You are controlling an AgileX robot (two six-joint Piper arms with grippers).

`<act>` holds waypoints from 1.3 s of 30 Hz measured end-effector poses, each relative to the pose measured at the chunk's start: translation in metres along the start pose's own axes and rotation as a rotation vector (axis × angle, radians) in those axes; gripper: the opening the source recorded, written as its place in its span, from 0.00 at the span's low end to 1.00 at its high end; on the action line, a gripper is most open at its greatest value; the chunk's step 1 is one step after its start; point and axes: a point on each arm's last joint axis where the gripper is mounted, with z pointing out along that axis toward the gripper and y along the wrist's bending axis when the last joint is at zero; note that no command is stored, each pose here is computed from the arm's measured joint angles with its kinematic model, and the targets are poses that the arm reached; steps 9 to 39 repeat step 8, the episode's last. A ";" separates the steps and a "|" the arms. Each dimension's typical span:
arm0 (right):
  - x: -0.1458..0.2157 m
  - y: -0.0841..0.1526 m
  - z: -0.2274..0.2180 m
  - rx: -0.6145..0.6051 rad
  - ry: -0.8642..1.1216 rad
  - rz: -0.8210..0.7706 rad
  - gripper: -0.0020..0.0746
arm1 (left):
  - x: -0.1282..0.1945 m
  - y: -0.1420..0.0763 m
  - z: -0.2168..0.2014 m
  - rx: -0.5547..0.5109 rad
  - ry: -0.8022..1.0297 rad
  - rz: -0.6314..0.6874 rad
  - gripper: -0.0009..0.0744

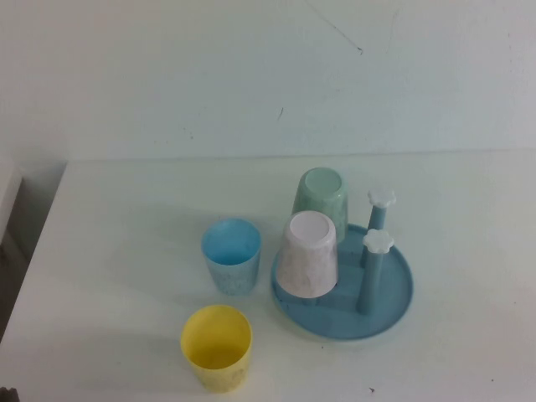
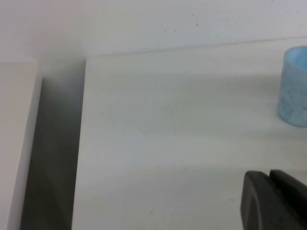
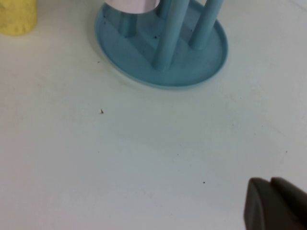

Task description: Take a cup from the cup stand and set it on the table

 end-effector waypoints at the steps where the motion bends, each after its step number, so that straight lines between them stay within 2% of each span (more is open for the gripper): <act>1: 0.000 0.000 0.000 0.000 0.000 0.000 0.02 | 0.001 0.000 -0.001 0.001 0.008 0.000 0.01; 6: 0.000 0.000 0.000 -0.001 -0.001 0.001 0.02 | 0.004 0.000 -0.004 0.005 0.013 -0.037 0.01; 39: 0.000 0.000 0.000 -0.001 -0.001 0.001 0.02 | 0.004 0.000 -0.004 0.006 0.012 -0.039 0.01</act>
